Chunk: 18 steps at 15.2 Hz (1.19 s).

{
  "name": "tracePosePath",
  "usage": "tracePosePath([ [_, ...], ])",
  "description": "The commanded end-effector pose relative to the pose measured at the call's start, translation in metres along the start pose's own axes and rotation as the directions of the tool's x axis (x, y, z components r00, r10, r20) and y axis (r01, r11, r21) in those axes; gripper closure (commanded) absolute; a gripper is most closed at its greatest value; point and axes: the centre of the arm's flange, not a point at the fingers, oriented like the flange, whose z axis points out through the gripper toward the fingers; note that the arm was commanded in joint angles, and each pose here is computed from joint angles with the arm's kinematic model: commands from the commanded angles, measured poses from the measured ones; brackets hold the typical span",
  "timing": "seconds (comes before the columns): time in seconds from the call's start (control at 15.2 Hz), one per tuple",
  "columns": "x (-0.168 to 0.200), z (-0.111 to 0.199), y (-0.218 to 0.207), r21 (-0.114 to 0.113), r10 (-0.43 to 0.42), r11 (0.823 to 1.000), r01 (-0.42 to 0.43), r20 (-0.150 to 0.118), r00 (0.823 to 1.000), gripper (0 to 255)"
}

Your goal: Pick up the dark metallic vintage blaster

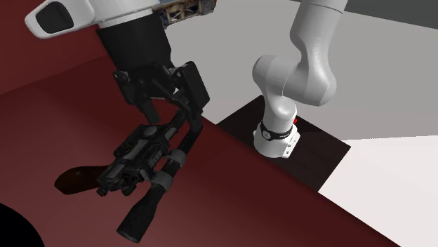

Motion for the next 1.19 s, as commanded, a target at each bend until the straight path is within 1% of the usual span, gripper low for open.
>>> tracePosePath([
  [0.0, 0.0, 0.002, 0.001, 0.0, 0.0, 1.0, 0.0, 0.0, 1.0, 0],
  [0.07, 0.0, 0.002, 0.001, 0.0, 0.0, 1.0, 0.0, 0.0, 1.0, 255],
  [0.66, 0.0, 0.002, 0.001, 0.0, 0.0, 1.0, 0.0, 0.0, 1.0, 255],
  [1.12, 0.002, -0.034, -0.01, 0.0, 0.0, 1.0, 0.0, 0.0, 1.0, 255],
])
